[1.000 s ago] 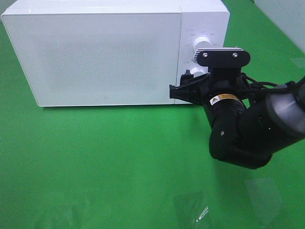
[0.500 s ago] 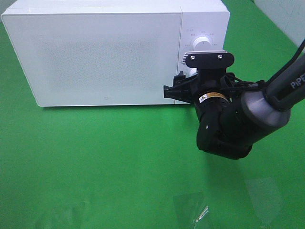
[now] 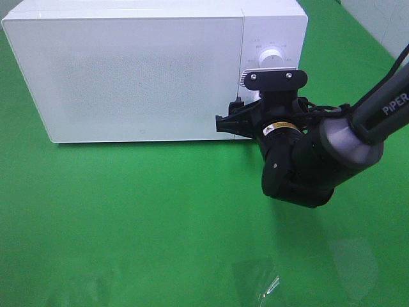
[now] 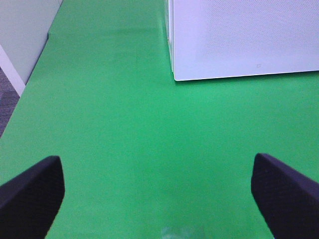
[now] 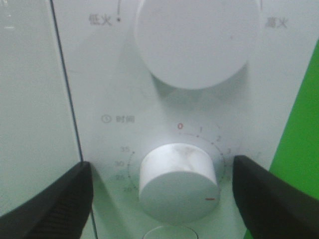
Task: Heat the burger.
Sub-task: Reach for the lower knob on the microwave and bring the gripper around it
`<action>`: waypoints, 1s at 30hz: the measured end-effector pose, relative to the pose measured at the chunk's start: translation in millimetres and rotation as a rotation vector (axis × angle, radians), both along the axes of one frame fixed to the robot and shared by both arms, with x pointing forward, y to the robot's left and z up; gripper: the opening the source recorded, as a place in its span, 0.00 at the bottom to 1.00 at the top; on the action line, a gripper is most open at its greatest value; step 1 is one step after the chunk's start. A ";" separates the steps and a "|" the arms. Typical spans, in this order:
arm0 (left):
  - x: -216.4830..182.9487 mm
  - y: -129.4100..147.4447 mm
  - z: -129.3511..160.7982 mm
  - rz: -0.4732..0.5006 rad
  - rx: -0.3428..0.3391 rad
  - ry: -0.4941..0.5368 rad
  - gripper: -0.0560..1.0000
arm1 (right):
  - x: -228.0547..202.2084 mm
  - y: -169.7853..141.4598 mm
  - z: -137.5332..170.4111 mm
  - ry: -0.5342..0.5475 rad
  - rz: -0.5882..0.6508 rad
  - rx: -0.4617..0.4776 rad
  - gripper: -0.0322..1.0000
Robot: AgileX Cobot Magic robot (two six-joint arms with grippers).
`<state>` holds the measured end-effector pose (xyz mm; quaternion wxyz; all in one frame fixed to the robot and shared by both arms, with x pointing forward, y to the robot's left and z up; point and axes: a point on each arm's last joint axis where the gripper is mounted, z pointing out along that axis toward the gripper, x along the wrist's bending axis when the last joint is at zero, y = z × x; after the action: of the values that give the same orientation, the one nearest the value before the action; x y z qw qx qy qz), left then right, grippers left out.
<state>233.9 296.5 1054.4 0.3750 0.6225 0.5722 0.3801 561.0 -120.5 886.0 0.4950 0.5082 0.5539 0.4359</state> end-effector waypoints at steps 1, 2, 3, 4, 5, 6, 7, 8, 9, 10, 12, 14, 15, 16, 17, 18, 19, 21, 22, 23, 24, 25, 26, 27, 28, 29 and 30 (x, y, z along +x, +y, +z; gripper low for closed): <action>0.0 0.0 0.0 0.000 0.000 0.000 0.93 | 0.0 0.0 0.0 0.000 0.000 0.000 0.77; 0.0 0.0 0.0 0.000 0.000 0.000 0.93 | 0.0 0.0 0.0 0.000 0.000 0.000 0.77; 0.0 0.0 0.0 0.000 0.000 0.000 0.93 | 0.0 -0.1 0.0 0.000 -0.001 0.000 0.76; 0.0 0.0 0.0 0.000 0.000 0.000 0.93 | 0.0 -0.1 0.0 0.000 -0.001 0.000 0.76; 0.0 0.0 0.0 0.000 0.000 0.000 0.93 | 0.0 -0.1 0.0 0.000 -0.001 0.000 0.75; 0.0 0.0 0.0 0.000 0.000 0.000 0.93 | 0.0 -0.1 0.0 0.000 -0.001 0.000 0.75; 0.0 0.0 0.0 0.000 0.000 0.000 0.93 | 0.0 -0.1 0.0 0.000 -0.001 0.000 0.70; 0.0 0.0 0.0 0.000 0.000 0.000 0.93 | 0.0 -0.1 0.0 0.000 -0.001 0.000 0.70; 0.0 0.0 0.0 0.000 0.000 0.000 0.93 | 0.0 -0.1 0.0 0.000 -0.001 0.000 0.68; 0.0 0.0 0.0 0.000 0.000 0.000 0.93 | 0.0 -0.1 0.0 0.000 -0.001 0.000 0.68; 0.0 0.0 0.0 0.000 0.000 0.000 0.93 | 0.3 -2.2 -0.2 0.003 -0.020 0.005 0.47; 0.0 0.0 0.0 0.000 0.000 0.000 0.93 | 0.3 -2.6 -0.4 0.003 -0.020 0.004 0.46; 0.0 0.0 0.0 0.000 0.000 0.000 0.93 | 0.3 -2.6 -0.4 0.003 -0.020 0.004 0.46; 0.0 0.0 0.0 0.000 0.000 0.000 0.93 | 0.3 -2.4 -0.4 0.003 -0.018 0.003 0.46; 0.0 0.0 0.0 0.000 0.000 0.000 0.93 | 0.3 -2.4 -0.4 0.003 -0.018 0.003 0.46; 0.0 0.0 0.0 0.000 0.000 0.000 0.93 | 0.2 -2.3 -0.3 -0.003 -0.015 0.000 0.46; 0.0 0.0 0.0 0.000 0.000 0.000 0.93 | 0.2 -2.3 -0.3 -0.003 -0.015 0.000 0.46; 0.0 0.0 0.0 0.000 0.000 0.000 0.93 | 0.4 -2.7 -0.2 -0.005 -0.012 -0.003 0.46; 0.0 0.0 0.0 0.000 0.000 0.000 0.93 | 0.4 -2.7 -0.6 -0.005 -0.008 0.000 0.46; 0.0 0.0 0.0 0.000 0.000 0.000 0.93 | 0.4 -2.7 -0.6 -0.005 -0.008 0.000 0.46; 0.0 0.0 0.0 0.000 0.000 0.000 0.93 | 0.5 -2.6 -1.5 -0.012 -0.011 0.030 0.46; 0.0 0.0 0.0 0.000 0.000 0.000 0.93 | 0.5 -2.6 -1.5 -0.012 -0.011 0.030 0.46; 0.0 0.0 0.0 0.000 0.000 0.000 0.93 | 0.3 -2.8 -1.3 -0.016 -0.015 0.059 0.46; 0.0 0.0 0.0 0.000 0.000 0.000 0.93 | 0.0 -2.6 -1.5 -0.019 -0.024 0.171 0.46; 0.0 0.0 0.0 0.000 0.000 0.000 0.93 | 0.0 -2.6 -1.5 -0.019 -0.024 0.171 0.46; 0.0 0.0 0.0 0.000 0.000 0.000 0.93 | -0.7 -2.5 -2.4 -0.023 -0.031 0.324 0.46; 0.0 0.0 0.0 0.000 0.000 0.000 0.93 | -0.7 -2.5 -2.4 -0.023 -0.031 0.324 0.46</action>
<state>233.9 296.5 1054.4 0.3750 0.6225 0.5722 0.3801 560.3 -122.9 883.6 0.4195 0.5847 0.4628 0.5177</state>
